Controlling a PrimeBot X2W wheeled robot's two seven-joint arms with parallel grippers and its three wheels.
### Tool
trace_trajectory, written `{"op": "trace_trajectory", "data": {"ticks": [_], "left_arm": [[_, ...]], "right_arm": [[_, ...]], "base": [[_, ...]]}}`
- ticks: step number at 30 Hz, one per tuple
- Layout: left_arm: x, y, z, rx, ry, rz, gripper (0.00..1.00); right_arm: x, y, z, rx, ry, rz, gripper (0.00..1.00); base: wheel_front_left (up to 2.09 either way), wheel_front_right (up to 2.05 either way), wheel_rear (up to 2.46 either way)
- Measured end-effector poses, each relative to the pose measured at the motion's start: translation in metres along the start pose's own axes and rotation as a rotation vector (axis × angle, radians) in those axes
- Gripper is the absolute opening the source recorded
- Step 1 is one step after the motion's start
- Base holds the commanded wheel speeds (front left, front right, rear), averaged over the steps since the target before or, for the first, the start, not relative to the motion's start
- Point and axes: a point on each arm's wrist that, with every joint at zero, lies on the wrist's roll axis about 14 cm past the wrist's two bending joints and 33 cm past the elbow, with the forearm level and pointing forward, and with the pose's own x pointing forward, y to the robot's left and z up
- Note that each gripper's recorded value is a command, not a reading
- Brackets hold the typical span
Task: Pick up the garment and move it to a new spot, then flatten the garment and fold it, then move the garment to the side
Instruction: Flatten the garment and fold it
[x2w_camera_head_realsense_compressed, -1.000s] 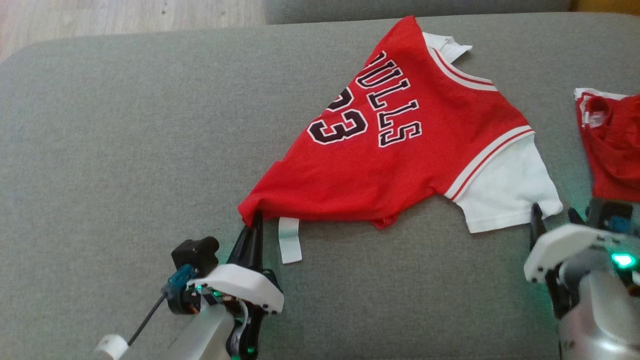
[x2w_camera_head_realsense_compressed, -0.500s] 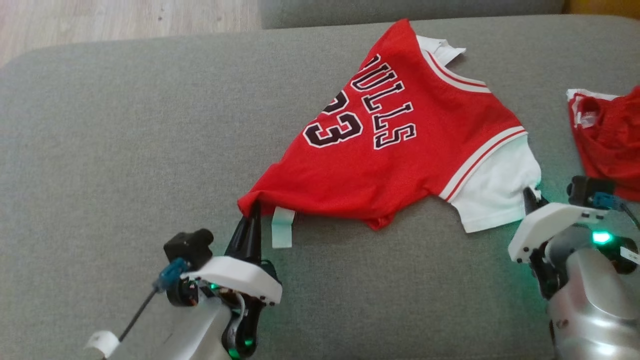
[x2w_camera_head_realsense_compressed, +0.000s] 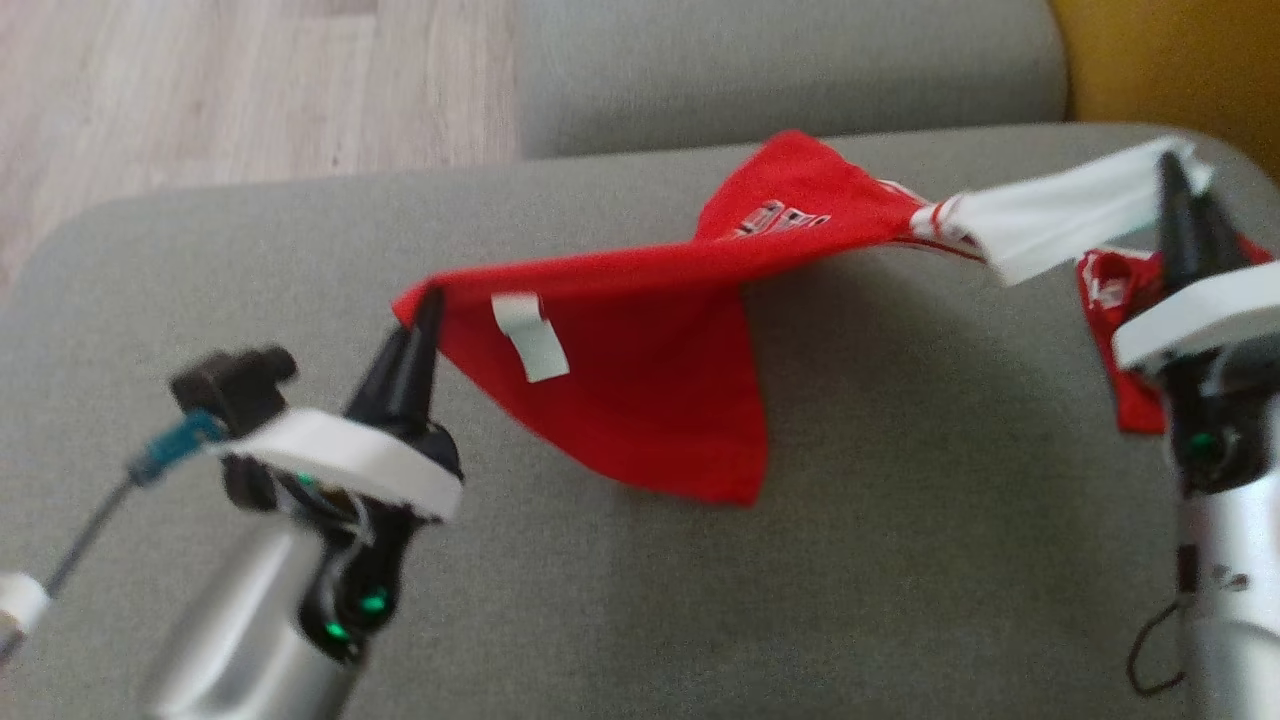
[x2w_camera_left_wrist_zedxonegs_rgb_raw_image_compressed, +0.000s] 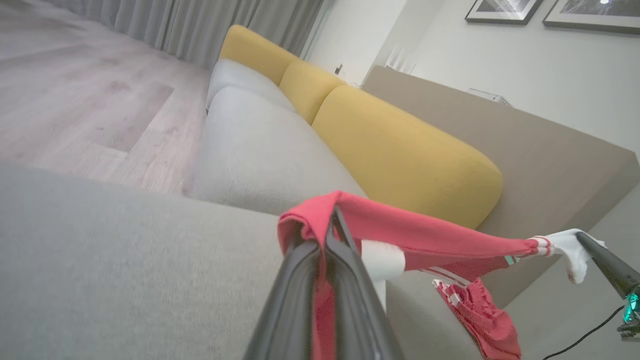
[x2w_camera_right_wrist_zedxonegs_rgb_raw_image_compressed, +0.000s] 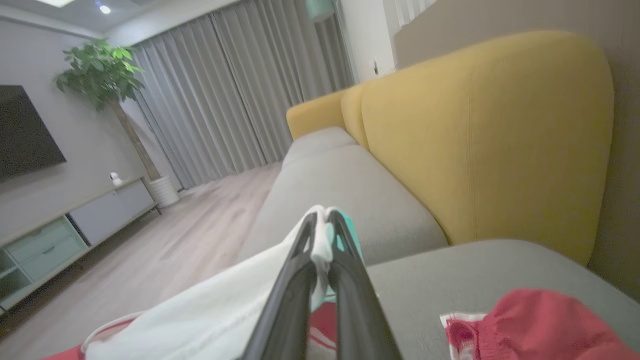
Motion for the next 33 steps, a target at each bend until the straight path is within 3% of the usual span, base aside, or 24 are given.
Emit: {"op": "trace_trajectory", "data": {"ticks": [9,16,19,24,30,33], "left_arm": [[-0.022,-0.098,0.128,0.169,-0.218,-0.244,0.0],[-0.044,-0.153,0.17,0.303,-0.274,-0.359,0.0],[-0.042,-0.157,0.172,0.334,-0.248,-0.363,0.0],[-0.025,-0.135,0.158,0.336,-0.16,-0.31,0.0],[0.017,-0.076,0.135,0.35,-0.051,-0.17,0.0],[0.047,-0.059,0.146,0.386,-0.071,-0.137,0.0]], "right_arm": [[-0.056,0.034,0.152,-0.013,-0.388,0.109,0.0],[-0.11,0.05,0.215,-0.082,-0.541,0.141,0.0],[-0.118,0.052,0.221,-0.12,-0.544,0.134,0.0],[-0.102,0.054,0.203,-0.136,-0.457,0.134,0.0],[-0.048,0.048,0.149,-0.139,-0.283,0.108,0.0],[-0.01,0.057,0.141,-0.138,-0.267,0.122,0.0]], "base": [[0.0,0.0,0.0],[0.0,0.0,0.0],[0.0,0.0,0.0],[0.0,0.0,0.0],[0.0,0.0,0.0],[0.0,0.0,0.0]]}}
